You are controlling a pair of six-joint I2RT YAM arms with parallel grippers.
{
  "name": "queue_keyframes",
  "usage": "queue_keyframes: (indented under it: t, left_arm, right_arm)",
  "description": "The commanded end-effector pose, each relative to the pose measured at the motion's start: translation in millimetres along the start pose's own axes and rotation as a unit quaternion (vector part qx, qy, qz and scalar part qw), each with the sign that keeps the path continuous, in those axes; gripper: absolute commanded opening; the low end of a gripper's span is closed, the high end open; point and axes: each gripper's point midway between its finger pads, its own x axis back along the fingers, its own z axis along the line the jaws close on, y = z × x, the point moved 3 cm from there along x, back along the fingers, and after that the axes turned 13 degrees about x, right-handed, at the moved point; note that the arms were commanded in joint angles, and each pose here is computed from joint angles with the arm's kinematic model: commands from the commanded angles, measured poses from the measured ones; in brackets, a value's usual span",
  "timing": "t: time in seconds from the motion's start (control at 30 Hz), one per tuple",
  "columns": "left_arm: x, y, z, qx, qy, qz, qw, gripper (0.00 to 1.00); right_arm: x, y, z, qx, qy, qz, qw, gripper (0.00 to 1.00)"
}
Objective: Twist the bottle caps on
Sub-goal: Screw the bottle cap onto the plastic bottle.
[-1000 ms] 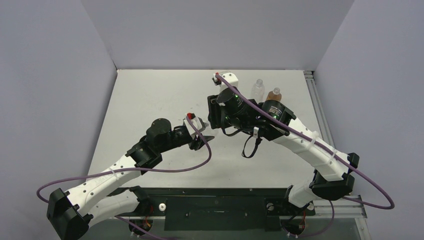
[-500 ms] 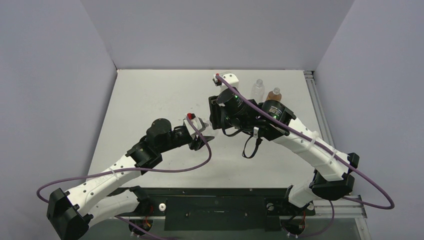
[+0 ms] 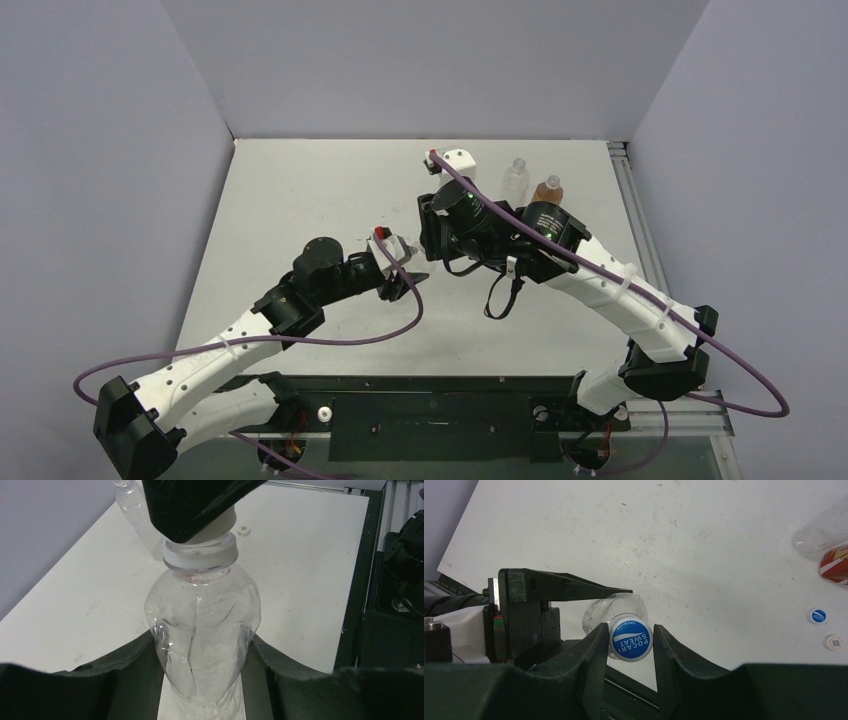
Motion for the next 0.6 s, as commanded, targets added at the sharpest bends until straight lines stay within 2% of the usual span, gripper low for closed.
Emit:
queue_keyframes:
  t: [0.0, 0.07, 0.17, 0.23, 0.4, 0.57]
  left_arm:
    - [1.2, 10.5, -1.2, -0.008, 0.000, -0.018, 1.000, 0.00]
    - [1.1, 11.5, -1.6, -0.007, -0.001, -0.020, 1.000, 0.00]
    - [2.0, 14.4, -5.6, -0.001, -0.012, -0.022, 1.000, 0.00]
    - [4.3, 17.6, -12.0, 0.003, -0.030, -0.026, 0.999, 0.00]
    - [12.1, 25.7, -38.1, 0.017, -0.109, -0.030, 0.993, 0.00]
    - [23.5, 35.4, -61.2, 0.041, -0.175, -0.036, 0.983, 0.00]
  right_arm:
    - [3.7, 5.7, -1.3, -0.001, -0.009, -0.011, 1.000, 0.31]
    - [4.1, 5.5, -2.1, -0.002, -0.010, -0.012, 1.000, 0.27]
    - [6.6, 6.0, -4.3, 0.008, -0.010, -0.015, 1.000, 0.09]
    - [11.6, 9.2, -4.8, 0.023, 0.002, -0.025, 0.999, 0.00]
    - [33.8, 25.0, -5.4, 0.052, 0.070, -0.073, 0.994, 0.00]
    - [51.0, 28.5, 9.8, 0.111, 0.172, -0.116, 0.972, 0.00]
